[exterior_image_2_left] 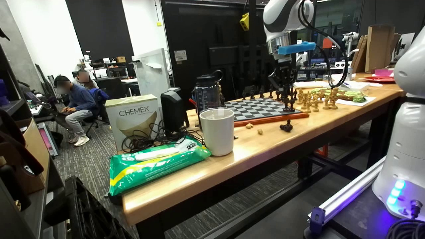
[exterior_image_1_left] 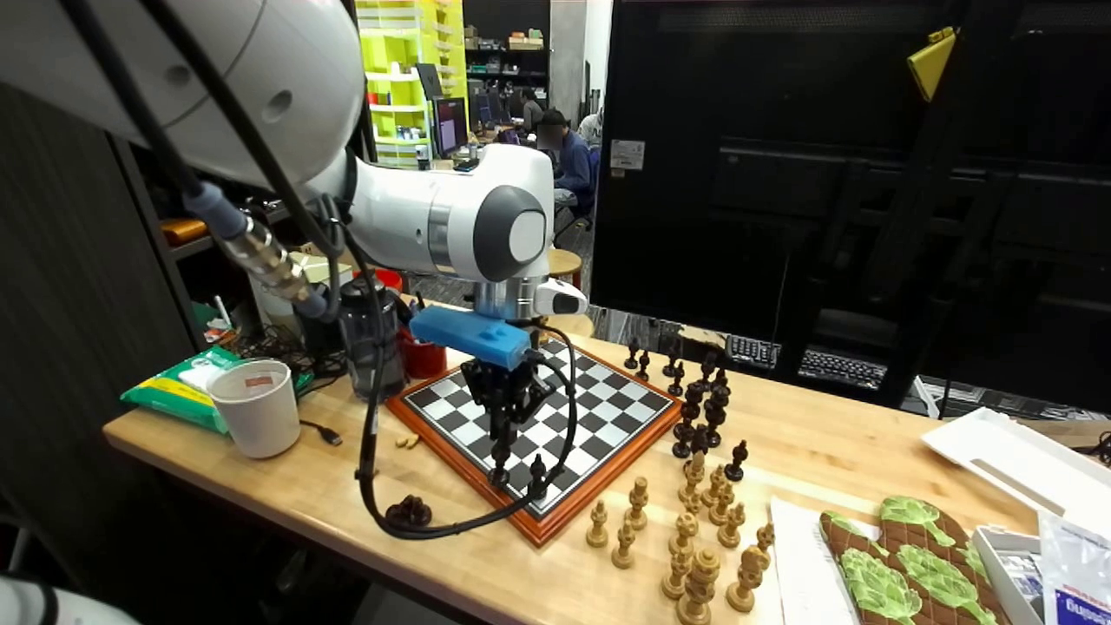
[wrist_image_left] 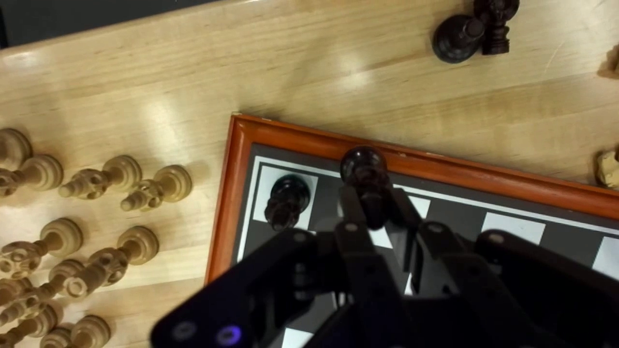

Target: Pick the black bishop and set it next to the left of the black rook

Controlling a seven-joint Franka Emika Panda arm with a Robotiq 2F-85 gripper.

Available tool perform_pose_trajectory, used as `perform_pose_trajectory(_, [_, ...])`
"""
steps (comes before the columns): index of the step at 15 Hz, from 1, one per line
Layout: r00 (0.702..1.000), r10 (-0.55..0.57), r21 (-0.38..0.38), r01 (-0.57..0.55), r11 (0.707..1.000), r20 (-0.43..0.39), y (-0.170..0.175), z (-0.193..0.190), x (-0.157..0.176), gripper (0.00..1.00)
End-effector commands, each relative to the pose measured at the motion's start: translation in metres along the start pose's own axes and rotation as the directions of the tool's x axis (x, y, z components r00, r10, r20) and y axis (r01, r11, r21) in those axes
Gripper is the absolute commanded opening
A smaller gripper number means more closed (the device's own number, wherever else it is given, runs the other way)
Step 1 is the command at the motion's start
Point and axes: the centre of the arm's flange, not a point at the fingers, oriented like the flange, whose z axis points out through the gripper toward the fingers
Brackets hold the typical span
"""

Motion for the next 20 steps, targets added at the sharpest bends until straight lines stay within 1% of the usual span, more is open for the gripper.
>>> perform_pose_trajectory(1, [0.999, -0.048, -0.005, 0.048, 0.999, -0.023, 0.0071, 0.0035, -0.0038, 0.05])
perform_pose_trajectory(8, [0.987, -0.13, -0.043, 0.127, 0.991, -0.096, 0.0089, 0.0062, -0.002, 0.05])
perform_pose_trajectory(17, [0.981, -0.151, -0.04, 0.147, 0.988, -0.124, 0.0082, 0.0075, -0.0005, 0.05])
perform_pose_trajectory(18, [0.981, -0.151, -0.042, 0.147, 0.988, -0.123, 0.0082, 0.0075, -0.0003, 0.28])
perform_pose_trajectory(19, [0.981, -0.15, -0.042, 0.146, 0.988, -0.123, 0.0082, 0.0075, -0.0001, 0.44])
perform_pose_trajectory(20, [0.981, -0.151, -0.042, 0.147, 0.988, -0.123, 0.0083, 0.0076, 0.0, 0.47])
